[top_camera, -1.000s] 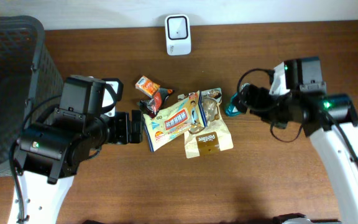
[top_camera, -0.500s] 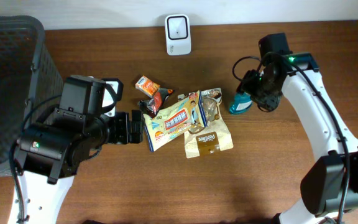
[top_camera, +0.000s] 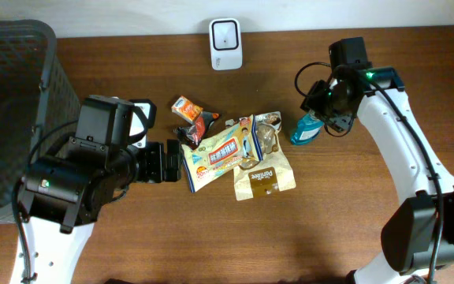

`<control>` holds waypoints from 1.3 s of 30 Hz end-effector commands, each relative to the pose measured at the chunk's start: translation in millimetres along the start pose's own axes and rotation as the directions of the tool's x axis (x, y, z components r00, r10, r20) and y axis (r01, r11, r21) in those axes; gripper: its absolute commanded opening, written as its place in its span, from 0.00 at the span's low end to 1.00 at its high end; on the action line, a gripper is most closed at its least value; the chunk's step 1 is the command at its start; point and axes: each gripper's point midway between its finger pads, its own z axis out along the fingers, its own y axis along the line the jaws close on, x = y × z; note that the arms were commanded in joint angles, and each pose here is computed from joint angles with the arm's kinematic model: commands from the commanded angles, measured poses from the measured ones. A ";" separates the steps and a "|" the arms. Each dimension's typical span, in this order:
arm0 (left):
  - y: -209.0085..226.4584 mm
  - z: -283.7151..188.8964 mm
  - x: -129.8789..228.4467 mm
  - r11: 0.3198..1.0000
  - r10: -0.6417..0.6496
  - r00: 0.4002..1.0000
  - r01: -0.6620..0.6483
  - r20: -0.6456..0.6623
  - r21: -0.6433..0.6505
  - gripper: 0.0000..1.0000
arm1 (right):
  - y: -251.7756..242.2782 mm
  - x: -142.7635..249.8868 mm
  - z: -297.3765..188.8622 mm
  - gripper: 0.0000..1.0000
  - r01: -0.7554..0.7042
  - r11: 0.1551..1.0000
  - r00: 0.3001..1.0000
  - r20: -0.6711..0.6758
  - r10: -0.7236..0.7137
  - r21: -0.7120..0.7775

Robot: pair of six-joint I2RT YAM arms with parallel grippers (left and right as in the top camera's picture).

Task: Scan the item barcode
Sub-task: 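Close the right gripper around the Listerine bottle's body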

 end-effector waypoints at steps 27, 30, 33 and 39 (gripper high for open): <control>1.4 -2.1 -1.5 1.000 0.011 1.000 -0.011 0.008 -0.007 0.99 | -7.4 5.2 -16.3 0.32 0.259 0.965 0.966 -0.030 -0.257 0.049; 1.5 -2.1 -1.5 1.000 0.011 1.000 -0.011 0.008 -0.008 0.99 | -3.8 5.7 -30.2 0.27 0.344 0.938 0.939 -0.043 -0.342 0.037; 1.5 -2.1 -1.5 1.000 0.011 1.000 -0.011 0.008 -0.008 0.99 | 0.7 9.6 -42.1 0.25 0.426 0.905 0.903 -0.062 -0.425 0.007; 1.4 -2.1 -1.5 1.000 0.011 1.000 -0.011 0.008 -0.007 0.99 | 0.1 27.3 -49.1 0.27 0.624 0.778 0.769 -0.123 -0.627 -0.068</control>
